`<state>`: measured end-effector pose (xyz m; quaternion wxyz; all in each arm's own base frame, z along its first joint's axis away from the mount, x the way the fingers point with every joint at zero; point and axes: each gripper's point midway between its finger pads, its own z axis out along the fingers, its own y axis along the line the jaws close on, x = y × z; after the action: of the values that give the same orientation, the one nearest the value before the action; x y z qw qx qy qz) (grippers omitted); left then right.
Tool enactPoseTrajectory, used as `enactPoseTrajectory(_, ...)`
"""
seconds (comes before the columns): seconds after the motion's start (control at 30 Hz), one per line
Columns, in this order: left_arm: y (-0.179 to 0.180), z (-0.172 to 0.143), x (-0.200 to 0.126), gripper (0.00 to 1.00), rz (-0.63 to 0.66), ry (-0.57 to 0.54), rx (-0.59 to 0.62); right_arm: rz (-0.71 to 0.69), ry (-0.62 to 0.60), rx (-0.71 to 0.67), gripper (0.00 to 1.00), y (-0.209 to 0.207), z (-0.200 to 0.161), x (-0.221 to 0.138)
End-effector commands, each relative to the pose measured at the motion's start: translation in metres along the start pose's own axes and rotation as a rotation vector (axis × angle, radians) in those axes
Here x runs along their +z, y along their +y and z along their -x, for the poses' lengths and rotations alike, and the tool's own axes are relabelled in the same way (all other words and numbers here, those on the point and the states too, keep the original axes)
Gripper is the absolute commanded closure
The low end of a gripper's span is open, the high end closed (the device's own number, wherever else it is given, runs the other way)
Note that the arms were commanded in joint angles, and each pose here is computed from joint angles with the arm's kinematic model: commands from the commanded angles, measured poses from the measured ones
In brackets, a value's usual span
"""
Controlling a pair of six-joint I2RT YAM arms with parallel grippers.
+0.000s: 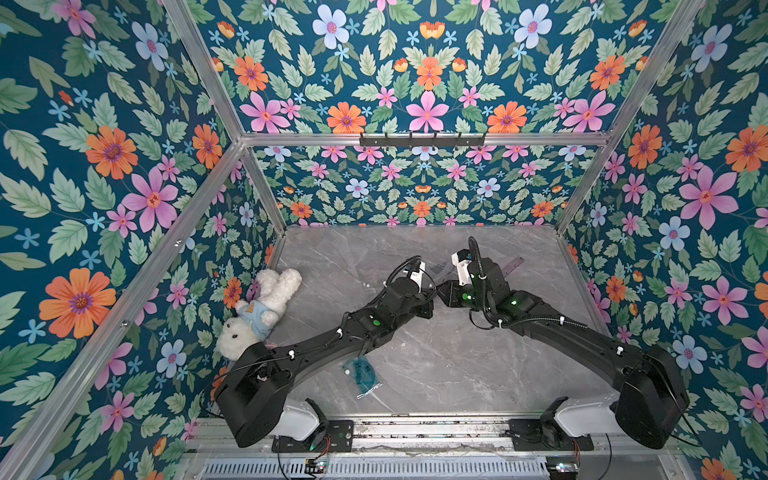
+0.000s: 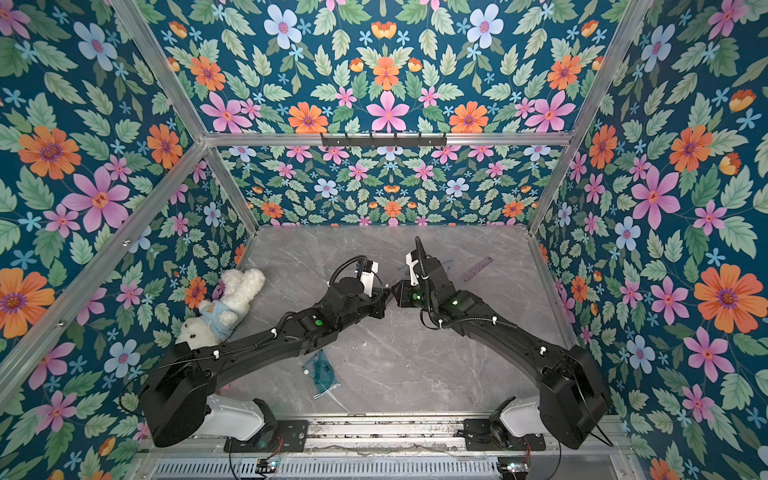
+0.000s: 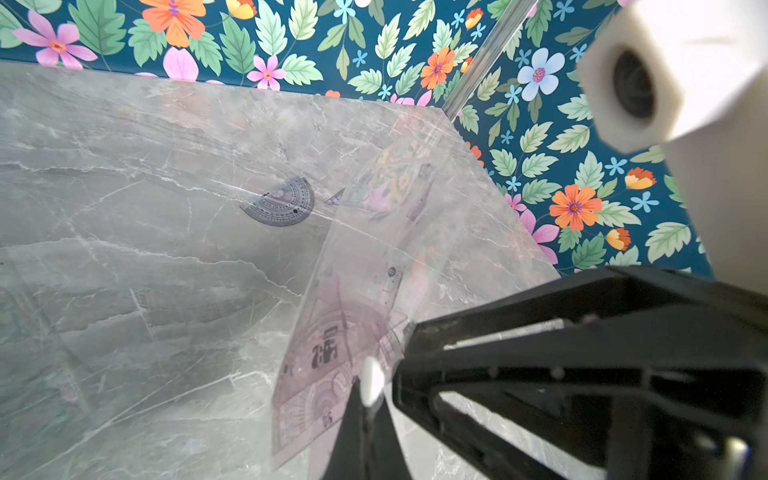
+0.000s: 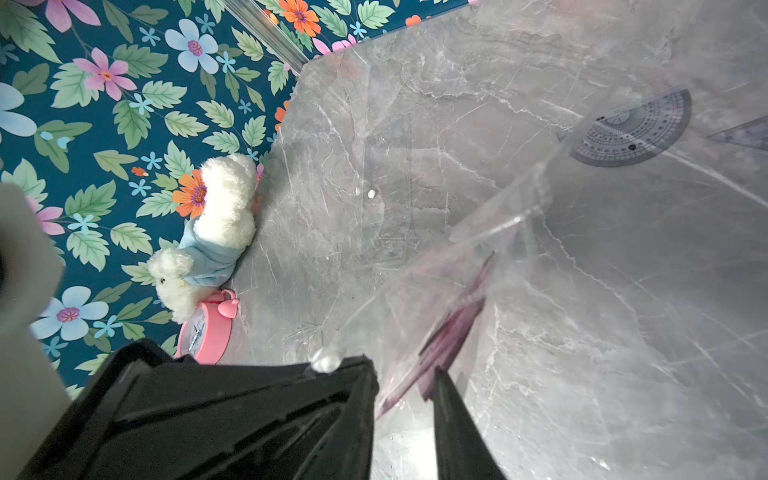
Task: Open the ruler set and take out the ruler
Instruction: Open the ruler set bag.
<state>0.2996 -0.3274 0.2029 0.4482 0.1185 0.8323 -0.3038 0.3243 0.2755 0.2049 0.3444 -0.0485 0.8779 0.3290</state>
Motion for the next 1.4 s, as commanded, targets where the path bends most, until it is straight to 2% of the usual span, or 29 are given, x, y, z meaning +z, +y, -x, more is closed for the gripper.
enactPoseTrajectory(0.0, 0.005, 0.011, -0.004, 1.0, 0.038, -0.046, 0.009, -0.009, 0.017, 0.001, 0.73, -0.002, -0.003, 0.001)
enactPoseTrajectory(0.23, 0.015, 0.018, -0.007, 1.0, 0.085, -0.104, -0.013, 0.025, 0.032, 0.026, 0.78, 0.002, -0.009, 0.009)
enactPoseTrajectory(0.77, 0.011, 0.017, 0.002, 1.0, 0.075, -0.094, -0.001, 0.029, 0.05, 0.036, 0.8, 0.001, -0.013, 0.018)
enactPoseTrajectory(1.0, 0.019, 0.022, -0.006, 1.0, 0.109, -0.138, -0.006, 0.03, 0.033, 0.054, 0.78, 0.001, -0.012, 0.015)
enactPoseTrajectory(1.37, 0.02, 0.015, -0.003, 1.0, 0.101, -0.12, 0.001, 0.08, -0.003, 0.104, 0.76, 0.007, -0.008, 0.015)
